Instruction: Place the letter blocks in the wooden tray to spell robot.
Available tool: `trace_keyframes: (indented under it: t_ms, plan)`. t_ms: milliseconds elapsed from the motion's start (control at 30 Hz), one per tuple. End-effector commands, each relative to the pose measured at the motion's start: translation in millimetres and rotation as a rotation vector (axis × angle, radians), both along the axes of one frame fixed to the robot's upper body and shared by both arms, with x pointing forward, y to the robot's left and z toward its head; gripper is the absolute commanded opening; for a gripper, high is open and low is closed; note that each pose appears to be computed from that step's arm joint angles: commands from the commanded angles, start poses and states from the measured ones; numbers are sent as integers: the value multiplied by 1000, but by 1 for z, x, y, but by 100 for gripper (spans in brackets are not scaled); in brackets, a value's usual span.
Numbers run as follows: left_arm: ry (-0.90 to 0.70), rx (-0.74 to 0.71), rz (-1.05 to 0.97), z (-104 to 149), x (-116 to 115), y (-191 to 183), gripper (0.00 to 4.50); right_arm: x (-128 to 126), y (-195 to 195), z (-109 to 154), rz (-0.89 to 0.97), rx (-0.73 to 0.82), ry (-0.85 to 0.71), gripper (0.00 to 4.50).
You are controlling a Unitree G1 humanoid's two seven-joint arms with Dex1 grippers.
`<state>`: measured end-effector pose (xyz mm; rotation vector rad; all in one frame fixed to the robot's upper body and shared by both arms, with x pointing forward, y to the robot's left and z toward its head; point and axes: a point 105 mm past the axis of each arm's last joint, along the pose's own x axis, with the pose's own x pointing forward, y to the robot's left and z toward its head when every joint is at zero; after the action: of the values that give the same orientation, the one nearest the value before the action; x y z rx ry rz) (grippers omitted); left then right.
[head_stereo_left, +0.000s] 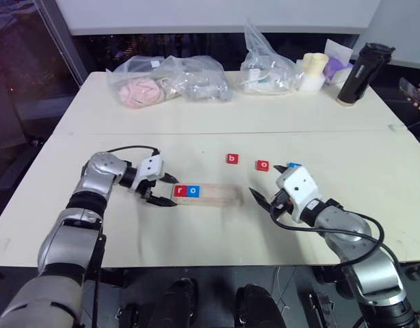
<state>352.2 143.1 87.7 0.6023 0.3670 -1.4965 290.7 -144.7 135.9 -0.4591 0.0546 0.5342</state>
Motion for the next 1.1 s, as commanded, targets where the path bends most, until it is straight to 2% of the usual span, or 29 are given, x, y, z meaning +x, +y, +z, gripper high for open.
trace_keyframes:
  t_ms: [33, 300, 500, 833, 1100]
  plan:
    - [115, 42, -77, -30, -19, -22, 312, -2, 4, 9, 12, 8, -48, 450]
    - [61, 21, -31, -32, -23, -44, 312, -5, 5, 6, 8, 11, -39, 450]
    - [32, 33, -12, -37, -36, -58, 312, -4, 4, 7, 7, 9, -41, 450]
    - [68, 37, -3, -35, -56, -81, 312, -3, 4, 8, 6, 8, -43, 450]
    - [60, 34, 39, -36, -58, -89, 312, -3, 5, 7, 3, 9, -43, 450]
